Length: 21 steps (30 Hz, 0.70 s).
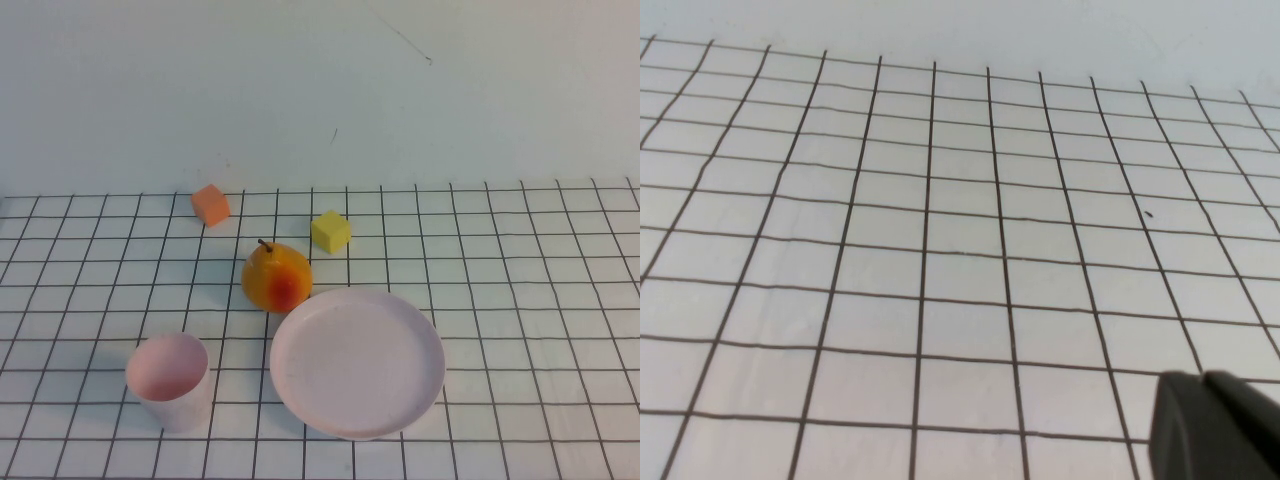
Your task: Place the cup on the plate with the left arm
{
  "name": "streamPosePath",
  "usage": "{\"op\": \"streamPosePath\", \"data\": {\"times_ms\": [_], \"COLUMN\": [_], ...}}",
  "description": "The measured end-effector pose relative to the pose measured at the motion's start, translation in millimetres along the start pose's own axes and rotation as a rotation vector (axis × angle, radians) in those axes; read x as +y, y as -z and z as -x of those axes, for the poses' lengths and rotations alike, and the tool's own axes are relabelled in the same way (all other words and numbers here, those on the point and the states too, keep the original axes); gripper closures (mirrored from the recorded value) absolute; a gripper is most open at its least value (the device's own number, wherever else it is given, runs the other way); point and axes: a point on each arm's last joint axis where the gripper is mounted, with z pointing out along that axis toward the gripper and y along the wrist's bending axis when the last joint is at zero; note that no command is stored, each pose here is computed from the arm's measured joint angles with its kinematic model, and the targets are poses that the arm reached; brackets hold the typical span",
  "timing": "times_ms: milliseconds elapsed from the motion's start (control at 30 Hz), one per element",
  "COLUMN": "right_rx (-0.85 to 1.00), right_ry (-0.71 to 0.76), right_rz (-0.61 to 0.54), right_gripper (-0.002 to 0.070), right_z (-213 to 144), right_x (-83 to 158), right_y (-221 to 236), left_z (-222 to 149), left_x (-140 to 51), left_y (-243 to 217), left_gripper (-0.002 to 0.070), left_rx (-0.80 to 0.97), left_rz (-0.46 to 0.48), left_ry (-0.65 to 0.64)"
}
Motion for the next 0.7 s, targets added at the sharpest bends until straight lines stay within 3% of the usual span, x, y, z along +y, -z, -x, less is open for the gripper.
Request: {"op": "streamPosePath", "data": {"times_ms": [267, 367, 500, 600, 700], "right_rx": [0.0, 0.0, 0.0, 0.0, 0.0], "right_ry": [0.0, 0.0, 0.0, 0.0, 0.0], "right_rz": [0.0, 0.0, 0.0, 0.0, 0.0], "right_gripper": [0.0678, 0.0678, 0.0678, 0.0678, 0.0678], "right_z": [0.0, 0.0, 0.0, 0.0, 0.0], "right_x": [0.0, 0.0, 0.0, 0.0, 0.0], "right_y": [0.0, 0.0, 0.0, 0.0, 0.0], "left_z": [6.6, 15.5, 21.0, 19.6, 16.3], "left_x": [-4.1, -7.1, -11.0, -17.4, -20.7], "left_y": [-20.6, -42.7, -77.2, -104.8, -133.0], "left_gripper": [0.0676, 0.0627, 0.0383, 0.0207, 0.0135], "left_rx": [0.321, 0.492, 0.679, 0.797, 0.886], "left_rz": [0.008, 0.002, -0.027, -0.106, -0.163], "left_ry": [0.02, 0.018, 0.036, 0.062, 0.073]}}
